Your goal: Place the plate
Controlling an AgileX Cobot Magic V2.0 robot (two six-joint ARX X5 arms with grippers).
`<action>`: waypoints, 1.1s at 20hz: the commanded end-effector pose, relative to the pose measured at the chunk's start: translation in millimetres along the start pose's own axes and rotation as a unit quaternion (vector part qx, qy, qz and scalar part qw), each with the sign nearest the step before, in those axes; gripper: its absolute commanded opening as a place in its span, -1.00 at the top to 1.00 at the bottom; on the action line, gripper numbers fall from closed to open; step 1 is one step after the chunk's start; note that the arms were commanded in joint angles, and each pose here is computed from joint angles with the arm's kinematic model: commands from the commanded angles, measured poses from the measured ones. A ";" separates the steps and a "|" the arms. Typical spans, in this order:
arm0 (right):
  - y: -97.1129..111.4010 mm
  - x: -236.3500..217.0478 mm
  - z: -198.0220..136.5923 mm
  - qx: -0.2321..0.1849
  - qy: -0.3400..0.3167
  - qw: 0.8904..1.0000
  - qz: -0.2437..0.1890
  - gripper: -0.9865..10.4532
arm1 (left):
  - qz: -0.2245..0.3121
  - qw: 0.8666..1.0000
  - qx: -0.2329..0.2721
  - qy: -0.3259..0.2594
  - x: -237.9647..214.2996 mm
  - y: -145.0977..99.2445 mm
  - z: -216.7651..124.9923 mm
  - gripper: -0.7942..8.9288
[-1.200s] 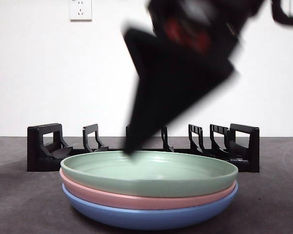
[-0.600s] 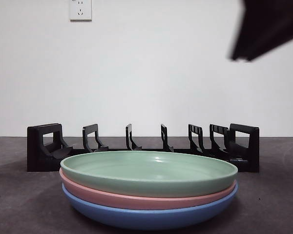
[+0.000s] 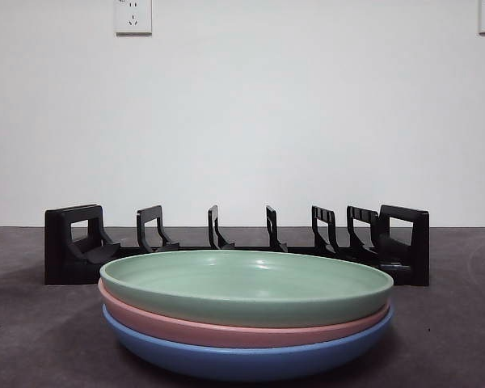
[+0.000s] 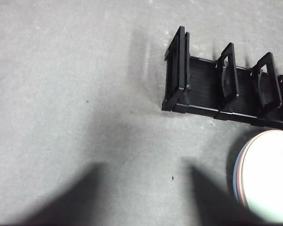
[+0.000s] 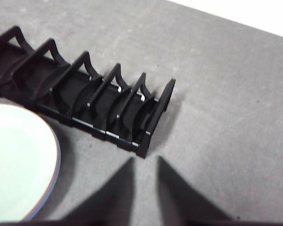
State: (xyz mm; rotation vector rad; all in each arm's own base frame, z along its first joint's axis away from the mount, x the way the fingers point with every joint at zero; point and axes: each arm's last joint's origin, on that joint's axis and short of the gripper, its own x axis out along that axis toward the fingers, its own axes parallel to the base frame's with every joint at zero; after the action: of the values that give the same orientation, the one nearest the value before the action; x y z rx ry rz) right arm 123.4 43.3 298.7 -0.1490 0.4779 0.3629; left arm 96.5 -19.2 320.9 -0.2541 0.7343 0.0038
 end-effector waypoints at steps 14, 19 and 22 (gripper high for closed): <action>0.2 -0.9 6.8 0.005 -0.023 1.000 0.003 0.79 | -0.010 0.994 0.030 -0.106 1.5 5.3 -5.2 0.82; 0.2 -0.9 6.8 0.005 -0.023 1.000 0.003 0.79 | 0.027 0.963 0.084 -0.255 60.0 35.9 -58.7 0.82; 0.2 -0.9 6.8 0.005 -0.023 1.000 0.003 0.79 | 0.043 0.955 0.089 -0.278 89.5 50.8 -94.8 0.82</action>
State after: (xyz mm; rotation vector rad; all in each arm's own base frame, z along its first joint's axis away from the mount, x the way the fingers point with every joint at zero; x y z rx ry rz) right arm 124.7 43.9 301.1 -0.1425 0.4497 0.3685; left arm 95.1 0.4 184.0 -0.0731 0.1888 0.0882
